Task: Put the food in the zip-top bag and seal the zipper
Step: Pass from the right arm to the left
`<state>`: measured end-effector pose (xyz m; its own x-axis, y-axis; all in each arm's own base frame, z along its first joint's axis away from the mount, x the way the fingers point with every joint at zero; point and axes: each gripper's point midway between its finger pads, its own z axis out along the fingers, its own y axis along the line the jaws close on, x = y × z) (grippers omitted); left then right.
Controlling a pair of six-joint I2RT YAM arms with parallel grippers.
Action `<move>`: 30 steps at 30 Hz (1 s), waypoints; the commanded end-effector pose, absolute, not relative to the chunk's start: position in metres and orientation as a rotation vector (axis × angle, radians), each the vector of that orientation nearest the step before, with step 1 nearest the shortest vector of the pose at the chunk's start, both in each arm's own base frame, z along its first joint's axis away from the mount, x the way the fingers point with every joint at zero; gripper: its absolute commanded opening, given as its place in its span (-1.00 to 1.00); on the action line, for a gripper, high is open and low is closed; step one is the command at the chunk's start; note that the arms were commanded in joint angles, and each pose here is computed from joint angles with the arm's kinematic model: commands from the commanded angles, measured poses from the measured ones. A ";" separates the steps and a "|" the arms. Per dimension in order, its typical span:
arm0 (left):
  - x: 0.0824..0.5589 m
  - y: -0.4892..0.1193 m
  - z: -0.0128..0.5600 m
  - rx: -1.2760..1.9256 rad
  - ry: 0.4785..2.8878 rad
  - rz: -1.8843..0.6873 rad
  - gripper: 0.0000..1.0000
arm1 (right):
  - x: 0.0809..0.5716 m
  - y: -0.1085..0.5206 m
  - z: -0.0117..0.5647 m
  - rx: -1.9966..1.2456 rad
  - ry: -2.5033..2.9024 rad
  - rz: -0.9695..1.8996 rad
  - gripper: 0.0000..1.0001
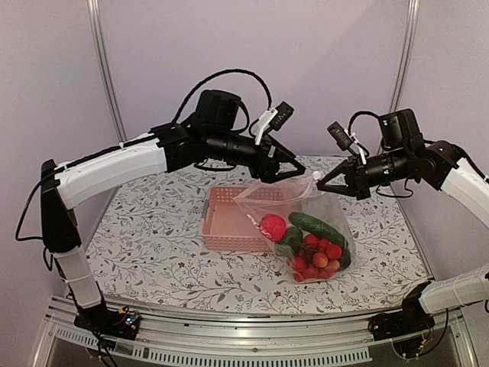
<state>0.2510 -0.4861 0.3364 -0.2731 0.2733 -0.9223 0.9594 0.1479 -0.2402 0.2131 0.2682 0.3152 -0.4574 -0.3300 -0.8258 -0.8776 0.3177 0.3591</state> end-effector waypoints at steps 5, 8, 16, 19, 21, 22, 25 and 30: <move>0.219 -0.497 0.336 1.313 1.594 -1.383 0.63 | 0.219 0.270 0.341 -1.026 1.916 1.086 -1.00; 0.219 -0.500 0.332 1.316 1.599 -1.400 0.64 | 0.221 0.271 0.339 -1.016 1.933 1.090 -1.00; 0.227 -0.509 0.310 1.327 1.648 -1.344 0.49 | 0.225 0.272 0.336 -0.999 1.958 1.090 -1.00; 0.229 -0.511 0.300 1.337 1.676 -1.315 0.29 | 0.226 0.272 0.336 -0.996 1.960 1.090 -1.00; 0.231 -0.510 0.293 1.343 1.698 -1.291 0.11 | 0.228 0.272 0.335 -0.989 1.965 1.086 -1.00; 0.232 -0.510 0.291 1.342 1.705 -1.281 0.03 | 0.228 0.272 0.335 -0.989 1.965 1.086 -1.00; 0.233 -0.508 0.291 1.345 1.707 -1.269 -0.24 | 0.227 0.272 0.333 -1.003 1.958 1.080 -0.85; 0.231 -0.507 0.295 1.364 1.681 -1.261 -0.50 | 0.221 0.274 0.326 -1.052 1.943 1.098 -0.39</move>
<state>0.2348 -0.5062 0.2909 -0.2971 0.3532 -0.8871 0.9505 0.0210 -0.3100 0.2251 0.2706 0.3198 -0.4915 -0.3180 -0.8108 -0.8537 0.3598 0.3764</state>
